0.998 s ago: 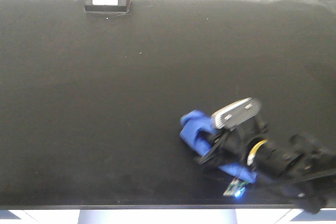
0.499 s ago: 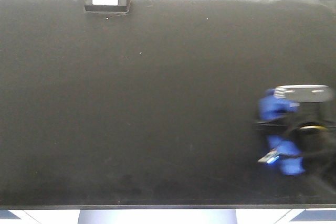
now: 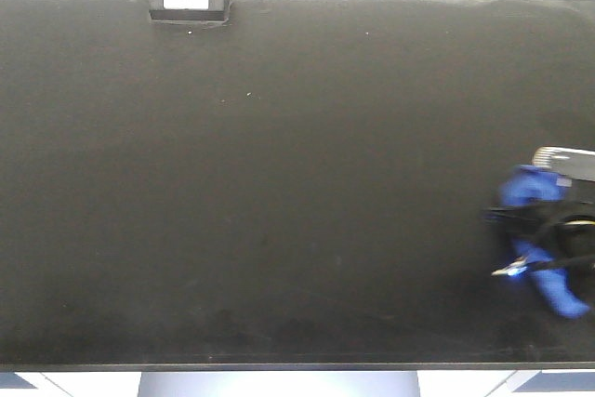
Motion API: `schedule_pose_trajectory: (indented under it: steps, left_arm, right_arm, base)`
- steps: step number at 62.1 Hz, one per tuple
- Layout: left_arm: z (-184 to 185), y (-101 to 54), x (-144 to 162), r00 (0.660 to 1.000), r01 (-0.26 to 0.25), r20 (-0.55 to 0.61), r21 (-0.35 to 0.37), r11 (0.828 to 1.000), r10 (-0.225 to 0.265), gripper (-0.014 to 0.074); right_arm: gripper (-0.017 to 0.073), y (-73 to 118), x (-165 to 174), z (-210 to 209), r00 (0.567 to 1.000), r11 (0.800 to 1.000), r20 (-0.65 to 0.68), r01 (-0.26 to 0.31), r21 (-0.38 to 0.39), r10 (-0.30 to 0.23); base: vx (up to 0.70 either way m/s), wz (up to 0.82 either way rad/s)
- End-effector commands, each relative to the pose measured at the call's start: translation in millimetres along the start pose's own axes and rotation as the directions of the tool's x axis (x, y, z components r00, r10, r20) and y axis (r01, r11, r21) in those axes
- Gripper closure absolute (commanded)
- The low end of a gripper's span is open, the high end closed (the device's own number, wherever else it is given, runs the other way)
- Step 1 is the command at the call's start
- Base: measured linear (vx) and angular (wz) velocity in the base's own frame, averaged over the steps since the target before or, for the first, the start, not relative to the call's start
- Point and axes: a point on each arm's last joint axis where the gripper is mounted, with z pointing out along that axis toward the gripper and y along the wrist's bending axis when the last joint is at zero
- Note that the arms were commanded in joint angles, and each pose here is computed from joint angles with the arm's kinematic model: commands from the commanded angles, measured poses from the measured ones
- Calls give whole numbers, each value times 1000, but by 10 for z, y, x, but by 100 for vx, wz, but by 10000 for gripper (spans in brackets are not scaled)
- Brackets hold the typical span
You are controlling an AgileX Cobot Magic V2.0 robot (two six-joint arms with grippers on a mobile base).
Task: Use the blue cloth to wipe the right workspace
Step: 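Wipe the cloth back and forth across the bench with the right gripper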
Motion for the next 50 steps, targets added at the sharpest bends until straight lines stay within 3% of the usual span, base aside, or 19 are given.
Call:
schedule_pose_trajectory:
  steps: [1,4,7,8,14,17,20,23,25,26,27,33,36,37,40,43,46,50]
  left_arm:
    - [9,-7,23,998,7,65,10,1000,-8,599]
    - [9,-7,23,998,7,65,10,1000,-8,599]
    - [9,-7,23,998,7,65,10,1000,-8,599]
    - [9,-7,23,998,7,65,10,1000,-8,599]
    - [9,-7,23,998,7,65,10,1000,-8,599]
    - [9,-7,23,998,7,65,10,1000,-8,599]
    - [9,-7,23,998,7,65,10,1000,-8,599]
    - [9,-7,23,998,7,65,10,1000,-8,599]
    - [9,-7,23,998,7,65,10,1000,-8,599]
    - [9,-7,23,998,7,65,10,1000,-8,599]
    - [9,-7,23,998,7,65,10,1000,-8,599]
    - [9,-7,23,998,7,65,10,1000,-8,599]
    - [9,-7,23,998,7,65,10,1000,-8,599]
    - [9,-7,23,998,7,65,10,1000,-8,599]
    - [9,-7,23,998,7,65,10,1000,-8,599]
    - [9,-7,23,998,7,65,10,1000,-8,599]
    - [9,-7,23,998,7,65,10,1000,-8,599]
    - [9,-7,23,998,7,65,10,1000,-8,599]
  right_arm:
    - [559,340,-162,-100,992,968,128,32,-250,0]
    - [559,509,-158,-159,989,929,150,48,-366,7]
    - [559,697,-151,-247,979,865,200,124,-486,-28]
    - [559,768,-140,-284,976,835,215,148,-530,-37]
    - [559,1002,-76,-416,966,722,255,213,-659,-52]
    - [559,1066,-28,-442,964,692,256,236,-682,-76]
    - [559,1101,22,-438,964,684,247,247,-687,-100]
    - [559,1088,55,-396,966,701,228,245,-670,-119]
    - [559,1071,67,-365,970,723,213,231,-651,-119]
    - [559,1053,61,-346,973,743,204,213,-635,-105]
    - [559,954,12,-274,979,833,200,150,-533,-48]
    - [559,803,-61,-207,972,922,235,79,-378,13]
    - [559,710,-90,-180,964,959,264,74,-274,0]
    - [559,657,-103,-169,962,974,271,47,-221,15]
    - [558,542,-124,-156,955,995,294,52,-87,-24]
    - [557,421,-145,-158,948,998,312,43,50,-57]
    - [557,283,-146,-175,948,978,302,36,208,-99]
    - [557,195,-143,-198,948,946,273,70,318,-162]
  base:
    - [0,0]
    - [0,0]
    - [0,0]
    - [0,0]
    - [0,0]
    - [0,0]
    - [0,0]
    - [0,0]
    - [0,0]
    - [0,0]
    - [0,0]
    - [0,0]
    - [0,0]
    - [0,0]
    - [0,0]
    - [0,0]
    - [0,0]
    - [0,0]
